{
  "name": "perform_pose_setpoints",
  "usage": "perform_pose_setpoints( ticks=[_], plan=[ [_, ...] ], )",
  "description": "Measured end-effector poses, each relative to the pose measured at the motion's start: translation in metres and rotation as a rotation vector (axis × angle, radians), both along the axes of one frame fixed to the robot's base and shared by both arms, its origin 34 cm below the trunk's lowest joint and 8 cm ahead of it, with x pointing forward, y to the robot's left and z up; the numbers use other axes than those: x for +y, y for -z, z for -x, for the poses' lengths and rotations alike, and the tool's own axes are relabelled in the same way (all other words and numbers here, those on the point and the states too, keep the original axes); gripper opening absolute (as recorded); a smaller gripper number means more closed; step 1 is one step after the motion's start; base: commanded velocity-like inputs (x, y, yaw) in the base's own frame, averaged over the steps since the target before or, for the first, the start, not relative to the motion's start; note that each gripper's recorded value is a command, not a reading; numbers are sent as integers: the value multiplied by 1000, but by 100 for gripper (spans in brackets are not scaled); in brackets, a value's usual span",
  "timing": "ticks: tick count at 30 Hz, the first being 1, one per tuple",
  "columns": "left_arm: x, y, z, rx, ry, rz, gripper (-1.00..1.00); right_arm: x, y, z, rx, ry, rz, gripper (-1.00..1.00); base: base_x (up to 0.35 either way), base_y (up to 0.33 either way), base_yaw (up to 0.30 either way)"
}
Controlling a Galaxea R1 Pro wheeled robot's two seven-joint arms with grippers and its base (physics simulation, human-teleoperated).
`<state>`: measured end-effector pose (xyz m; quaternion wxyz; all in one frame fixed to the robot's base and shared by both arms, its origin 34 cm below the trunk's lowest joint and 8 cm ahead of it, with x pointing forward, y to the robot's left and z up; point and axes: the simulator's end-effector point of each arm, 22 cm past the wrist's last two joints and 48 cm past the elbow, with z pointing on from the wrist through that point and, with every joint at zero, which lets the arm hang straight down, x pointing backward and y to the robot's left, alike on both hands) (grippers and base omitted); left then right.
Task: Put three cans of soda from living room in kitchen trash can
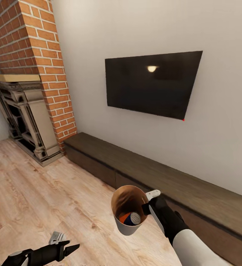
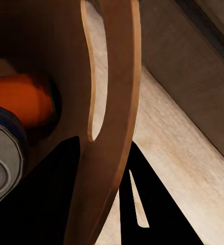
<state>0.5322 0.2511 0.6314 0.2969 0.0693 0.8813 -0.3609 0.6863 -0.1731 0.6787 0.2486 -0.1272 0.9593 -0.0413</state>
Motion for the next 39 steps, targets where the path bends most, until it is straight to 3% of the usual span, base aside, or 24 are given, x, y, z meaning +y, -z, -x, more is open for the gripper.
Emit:
perform_pose_setpoints(
  ticks=[39],
  plan=[
    [0,0,0,-2,0,-1,100,1,0,0,0,-1,0,-100,0,0,292]
  ],
)
